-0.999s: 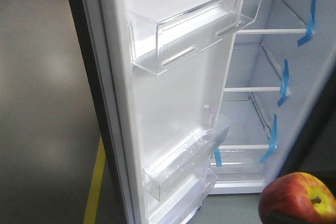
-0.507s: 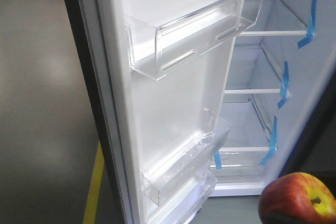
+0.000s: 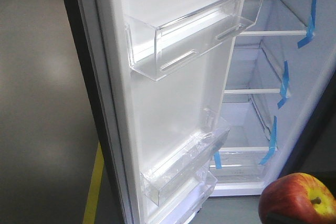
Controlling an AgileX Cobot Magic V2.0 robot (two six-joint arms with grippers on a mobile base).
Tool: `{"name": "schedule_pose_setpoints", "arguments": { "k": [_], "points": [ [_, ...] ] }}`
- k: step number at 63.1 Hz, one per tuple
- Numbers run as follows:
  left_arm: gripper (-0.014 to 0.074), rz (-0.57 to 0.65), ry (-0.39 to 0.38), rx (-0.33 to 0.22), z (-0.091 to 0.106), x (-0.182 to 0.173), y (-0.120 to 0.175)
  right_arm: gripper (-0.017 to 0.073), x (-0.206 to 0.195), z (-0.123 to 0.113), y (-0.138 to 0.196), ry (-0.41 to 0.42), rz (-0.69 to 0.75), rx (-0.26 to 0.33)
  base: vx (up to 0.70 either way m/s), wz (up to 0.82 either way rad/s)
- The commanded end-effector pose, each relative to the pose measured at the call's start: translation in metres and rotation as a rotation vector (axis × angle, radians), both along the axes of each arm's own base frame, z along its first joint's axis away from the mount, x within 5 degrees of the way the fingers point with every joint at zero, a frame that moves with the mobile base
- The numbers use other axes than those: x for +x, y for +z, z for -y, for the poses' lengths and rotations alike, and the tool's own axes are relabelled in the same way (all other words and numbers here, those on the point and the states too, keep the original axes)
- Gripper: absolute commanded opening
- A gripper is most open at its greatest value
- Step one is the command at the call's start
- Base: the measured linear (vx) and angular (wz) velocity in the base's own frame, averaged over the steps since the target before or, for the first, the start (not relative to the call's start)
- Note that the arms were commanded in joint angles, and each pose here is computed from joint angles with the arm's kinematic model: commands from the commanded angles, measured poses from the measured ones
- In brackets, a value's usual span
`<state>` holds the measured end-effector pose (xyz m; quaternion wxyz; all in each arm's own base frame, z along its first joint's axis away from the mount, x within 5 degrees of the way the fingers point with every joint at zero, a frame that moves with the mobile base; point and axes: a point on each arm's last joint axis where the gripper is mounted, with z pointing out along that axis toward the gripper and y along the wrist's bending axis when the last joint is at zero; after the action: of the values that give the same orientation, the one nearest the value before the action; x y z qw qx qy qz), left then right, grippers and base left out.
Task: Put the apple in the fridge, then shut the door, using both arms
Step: 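Stop the base in front of the refrigerator door bins, then raise the right gripper with the apple over the upper door bin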
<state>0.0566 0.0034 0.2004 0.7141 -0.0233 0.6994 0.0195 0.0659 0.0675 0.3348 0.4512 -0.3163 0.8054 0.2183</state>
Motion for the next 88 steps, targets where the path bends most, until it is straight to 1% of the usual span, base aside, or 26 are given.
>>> {"name": "schedule_pose_setpoints", "arguments": {
  "k": [1, 15, 23, 26, 29, 33, 36, 41, 46, 50, 58, 59, 60, 61, 65, 66, 67, 68, 71, 80, 83, 88],
  "points": [
    [-0.0006, 0.070, -0.003, -0.003, 0.000, -0.001, 0.000, 0.0361, 0.002, -0.001, 0.014, -0.007, 0.073, 0.064, 0.00, 0.00],
    [-0.0006, 0.070, -0.003, -0.003, 0.000, -0.001, 0.000, 0.0361, 0.003, -0.001, 0.016, -0.011, 0.085, 0.074, 0.00, 0.00],
    [-0.0006, 0.070, -0.003, -0.003, 0.000, -0.001, 0.000, 0.0358, 0.005, -0.001, 0.015, -0.021, 0.088, 0.066, 0.00, 0.00],
    [-0.0006, 0.070, -0.003, -0.003, 0.000, -0.001, 0.000, 0.0358, 0.009, -0.002, 0.015, -0.047, 0.080, 0.065, 0.00, 0.00],
    [-0.0006, 0.070, -0.003, -0.003, 0.000, -0.001, 0.000, 0.0358, 0.015, -0.002, 0.013, -0.094, 0.062, 0.062, 0.00, 0.00],
    [-0.0006, 0.070, -0.003, -0.003, 0.000, -0.001, 0.000, 0.0358, 0.025, 0.000, 0.010, -0.168, 0.051, 0.023, 0.00, 0.00],
    [-0.0006, 0.070, -0.003, -0.003, 0.000, -0.001, 0.000, 0.0358, 0.034, 0.001, 0.007, -0.242, 0.021, 0.014, 0.00, 0.00],
    [-0.0006, 0.070, -0.003, -0.003, 0.000, -0.001, 0.000, 0.0358, 0.048, 0.001, 0.001, -0.317, -0.016, -0.018, 0.00, 0.00],
    [-0.0006, 0.070, -0.003, -0.003, 0.000, -0.001, 0.000, 0.0358, 0.060, 0.001, -0.004, -0.360, -0.039, -0.035, 0.00, 0.01],
    [-0.0006, 0.070, -0.003, -0.003, 0.000, -0.001, 0.000, 0.0358, 0.069, 0.001, -0.008, -0.376, -0.055, -0.050, 0.00, 0.01],
    [-0.0006, 0.070, -0.003, -0.003, 0.000, -0.001, 0.000, 0.0358, 0.094, 0.002, -0.010, -0.405, -0.093, -0.053, 0.00, 0.00],
    [-0.0006, 0.070, -0.003, -0.003, 0.000, -0.001, 0.000, 0.0358, 0.097, 0.002, -0.010, -0.401, -0.091, -0.061, 0.00, 0.00],
    [-0.0006, 0.070, -0.003, -0.003, 0.000, -0.001, 0.000, 0.0358, 0.102, 0.003, -0.009, -0.410, -0.098, -0.051, 0.00, 0.00],
    [-0.0006, 0.070, -0.003, -0.003, 0.000, -0.001, 0.000, 0.0358, 0.105, 0.004, -0.008, -0.405, -0.095, -0.058, 0.00, 0.00],
    [-0.0006, 0.070, -0.003, -0.003, 0.000, -0.001, 0.000, 0.0358, 0.119, 0.007, -0.004, -0.401, -0.106, -0.048, 0.00, 0.00],
    [-0.0006, 0.070, -0.003, -0.003, 0.000, -0.001, 0.000, 0.0358, 0.121, 0.007, -0.003, -0.398, -0.113, -0.031, 0.00, 0.00],
    [-0.0006, 0.070, -0.003, -0.003, 0.000, -0.001, 0.000, 0.0358, 0.124, 0.009, 0.000, -0.393, -0.105, -0.035, 0.00, 0.00],
    [-0.0006, 0.070, -0.003, -0.003, 0.000, -0.001, 0.000, 0.0358, 0.126, 0.009, 0.001, -0.386, -0.112, -0.018, 0.00, 0.00],
    [-0.0006, 0.070, -0.003, -0.003, 0.000, -0.001, 0.000, 0.0358, 0.131, 0.010, 0.009, -0.357, -0.106, 0.004, 0.00, 0.00],
    [-0.0006, 0.070, -0.003, -0.003, 0.000, -0.001, 0.000, 0.0358, 0.135, 0.008, 0.046, -0.253, -0.025, 0.064, 0.00, 0.00],
    [-0.0006, 0.070, -0.003, -0.003, 0.000, -0.001, 0.000, 0.0358, 0.135, 0.006, 0.062, -0.234, 0.014, 0.085, 0.00, 0.00],
    [-0.0006, 0.070, -0.003, -0.003, 0.000, -0.001, 0.000, 0.0358, 0.136, 0.004, 0.088, -0.212, 0.078, 0.097, 0.00, 0.00]
  ]
}}
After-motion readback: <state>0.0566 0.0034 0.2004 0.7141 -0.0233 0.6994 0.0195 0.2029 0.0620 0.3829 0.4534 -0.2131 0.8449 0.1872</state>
